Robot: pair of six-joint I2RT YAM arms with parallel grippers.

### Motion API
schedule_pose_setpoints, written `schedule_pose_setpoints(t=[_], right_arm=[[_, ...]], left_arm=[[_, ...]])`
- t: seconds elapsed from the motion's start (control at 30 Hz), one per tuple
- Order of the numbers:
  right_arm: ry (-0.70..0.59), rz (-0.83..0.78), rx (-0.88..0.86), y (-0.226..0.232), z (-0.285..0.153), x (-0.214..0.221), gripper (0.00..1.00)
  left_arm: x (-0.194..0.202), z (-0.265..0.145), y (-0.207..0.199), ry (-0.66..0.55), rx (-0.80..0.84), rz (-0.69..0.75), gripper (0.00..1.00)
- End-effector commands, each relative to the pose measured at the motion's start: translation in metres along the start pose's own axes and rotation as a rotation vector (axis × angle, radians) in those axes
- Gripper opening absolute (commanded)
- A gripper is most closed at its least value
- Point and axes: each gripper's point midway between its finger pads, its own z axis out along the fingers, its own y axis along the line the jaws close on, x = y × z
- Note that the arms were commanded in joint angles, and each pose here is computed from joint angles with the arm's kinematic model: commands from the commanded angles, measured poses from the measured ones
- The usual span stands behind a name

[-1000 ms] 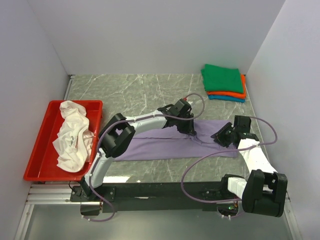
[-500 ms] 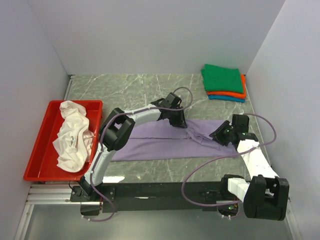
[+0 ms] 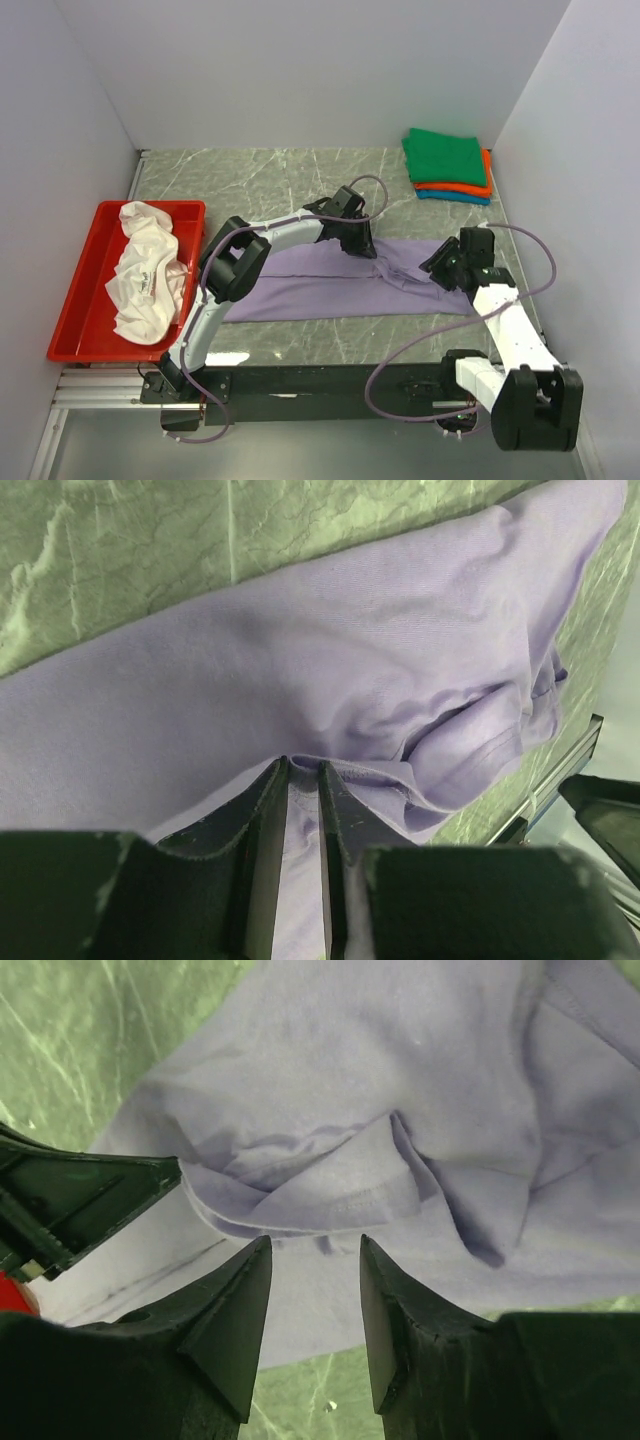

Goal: Fold and stack the t-shirts
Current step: Fold the tshirt

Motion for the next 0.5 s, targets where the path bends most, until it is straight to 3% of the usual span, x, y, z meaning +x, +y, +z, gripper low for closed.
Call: schedule_pose_setpoints(t=[0.0, 0.47], right_arm=[[-0.041, 0.020, 0.038, -0.014, -0.005, 0.003, 0.48], [0.053, 0.066, 0.058, -0.021, 0.026, 0.017, 0.48]], left_arm=[[-0.015, -0.011, -0.026, -0.043, 0.070, 0.046, 0.24], [-0.017, -0.016, -0.025, -0.048, 0.071, 0.045, 0.18]])
